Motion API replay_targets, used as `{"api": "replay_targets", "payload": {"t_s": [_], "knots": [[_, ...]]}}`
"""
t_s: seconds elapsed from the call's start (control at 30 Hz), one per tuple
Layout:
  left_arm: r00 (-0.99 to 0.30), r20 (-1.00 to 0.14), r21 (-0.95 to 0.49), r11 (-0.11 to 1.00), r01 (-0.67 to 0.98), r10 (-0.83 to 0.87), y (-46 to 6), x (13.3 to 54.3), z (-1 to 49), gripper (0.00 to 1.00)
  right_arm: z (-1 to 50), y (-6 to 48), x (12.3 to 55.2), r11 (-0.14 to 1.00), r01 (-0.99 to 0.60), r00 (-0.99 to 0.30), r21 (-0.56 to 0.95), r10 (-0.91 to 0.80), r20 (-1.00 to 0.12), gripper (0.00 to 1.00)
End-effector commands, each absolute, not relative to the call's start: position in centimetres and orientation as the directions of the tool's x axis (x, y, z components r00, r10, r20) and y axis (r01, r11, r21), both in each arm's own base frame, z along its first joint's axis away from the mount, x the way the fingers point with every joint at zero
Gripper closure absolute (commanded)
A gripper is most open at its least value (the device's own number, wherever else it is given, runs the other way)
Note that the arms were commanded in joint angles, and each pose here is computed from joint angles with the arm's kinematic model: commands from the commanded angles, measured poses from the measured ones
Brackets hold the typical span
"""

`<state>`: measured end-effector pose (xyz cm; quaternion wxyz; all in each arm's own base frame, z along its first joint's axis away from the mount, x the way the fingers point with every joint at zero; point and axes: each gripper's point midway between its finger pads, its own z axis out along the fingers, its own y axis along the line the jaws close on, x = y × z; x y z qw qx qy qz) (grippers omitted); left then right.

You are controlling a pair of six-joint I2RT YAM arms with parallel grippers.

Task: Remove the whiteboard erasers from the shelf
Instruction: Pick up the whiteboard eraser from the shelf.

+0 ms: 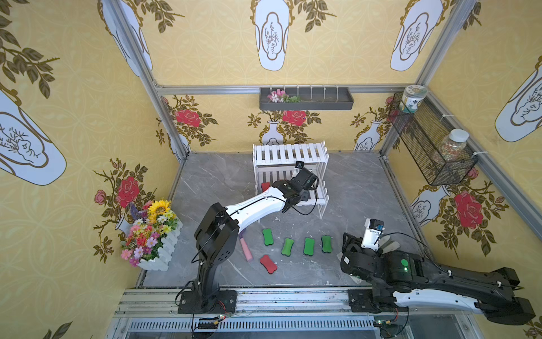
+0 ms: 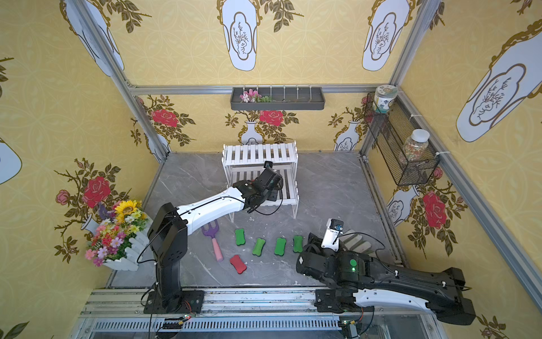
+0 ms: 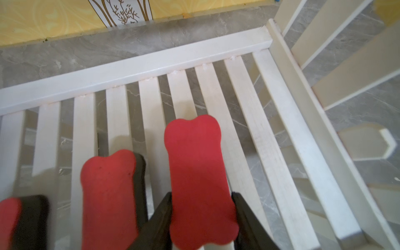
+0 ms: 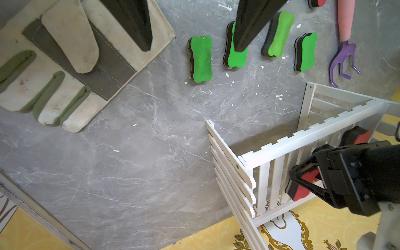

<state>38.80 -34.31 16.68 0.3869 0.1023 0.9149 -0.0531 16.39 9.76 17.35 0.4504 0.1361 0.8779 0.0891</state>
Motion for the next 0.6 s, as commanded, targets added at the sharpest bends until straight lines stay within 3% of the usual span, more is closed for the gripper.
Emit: {"api": "replay_targets", "payload": {"t_s": [0.0, 0.3, 0.57], "knots": [[-0.658, -0.743, -0.037, 0.974, 0.222, 0.122, -34.1, 38.5, 18.3, 0.57, 17.5, 9.6, 16.5, 0.947, 0.164, -0.542, 0.278, 0.322, -0.776, 0.35], [-0.648, -0.758, -0.112, 0.963, 0.244, 0.076, -33.0, 32.2, 21.5, 0.57, 17.6, 10.3, 16.8, 0.946, 0.158, -0.535, 0.284, 0.324, -0.78, 0.35], [-0.706, -0.695, -0.078, 0.961, 0.264, 0.138, -30.6, 20.5, 18.0, 0.57, 18.0, 9.9, 16.8, 0.945, 0.156, -0.528, 0.288, 0.326, -0.784, 0.35]]}}
